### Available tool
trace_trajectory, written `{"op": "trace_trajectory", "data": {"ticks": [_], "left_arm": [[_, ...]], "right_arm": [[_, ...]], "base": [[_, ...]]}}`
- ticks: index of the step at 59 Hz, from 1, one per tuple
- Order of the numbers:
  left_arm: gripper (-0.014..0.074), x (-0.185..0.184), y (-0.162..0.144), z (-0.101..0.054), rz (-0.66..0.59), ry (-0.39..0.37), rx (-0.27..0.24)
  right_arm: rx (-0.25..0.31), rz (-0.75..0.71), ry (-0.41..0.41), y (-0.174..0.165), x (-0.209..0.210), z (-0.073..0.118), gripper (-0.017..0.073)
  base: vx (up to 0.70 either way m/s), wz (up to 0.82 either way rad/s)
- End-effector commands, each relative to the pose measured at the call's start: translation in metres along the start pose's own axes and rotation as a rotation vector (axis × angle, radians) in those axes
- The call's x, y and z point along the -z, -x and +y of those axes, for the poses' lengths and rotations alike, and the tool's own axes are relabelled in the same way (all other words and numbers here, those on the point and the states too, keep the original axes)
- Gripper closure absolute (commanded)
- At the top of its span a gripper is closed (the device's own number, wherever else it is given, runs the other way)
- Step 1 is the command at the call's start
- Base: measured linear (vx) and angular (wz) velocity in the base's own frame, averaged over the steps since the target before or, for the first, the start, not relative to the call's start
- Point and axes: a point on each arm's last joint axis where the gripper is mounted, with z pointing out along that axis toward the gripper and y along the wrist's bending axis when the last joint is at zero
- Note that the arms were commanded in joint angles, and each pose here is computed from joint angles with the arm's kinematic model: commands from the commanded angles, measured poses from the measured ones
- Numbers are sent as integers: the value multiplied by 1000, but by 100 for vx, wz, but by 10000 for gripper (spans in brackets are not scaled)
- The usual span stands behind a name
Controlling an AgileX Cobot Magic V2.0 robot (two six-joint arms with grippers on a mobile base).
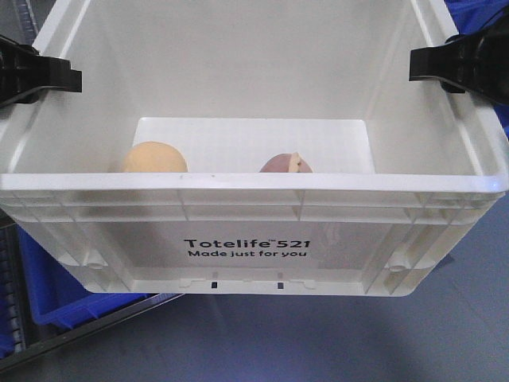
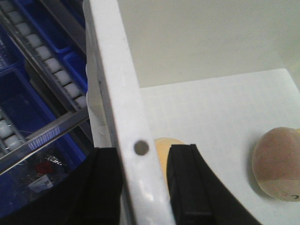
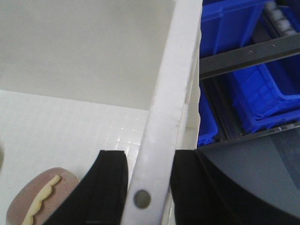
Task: Place moving items into box and shelve
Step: 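Hold the crate rims while the base turns to face the shelf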
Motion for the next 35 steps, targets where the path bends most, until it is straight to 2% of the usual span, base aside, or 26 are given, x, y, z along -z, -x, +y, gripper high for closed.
{"op": "trace_trajectory", "data": {"ticks": [1, 35], "left_arm": [[600, 26, 24, -11, -238, -52, -5], [600, 26, 24, -11, -237, -52, -5]], "right_arm": [[-11, -198, 15, 24, 20, 2, 568], [-11, -198, 15, 24, 20, 2, 568]], "base": [[14, 55], [13, 51]]}}
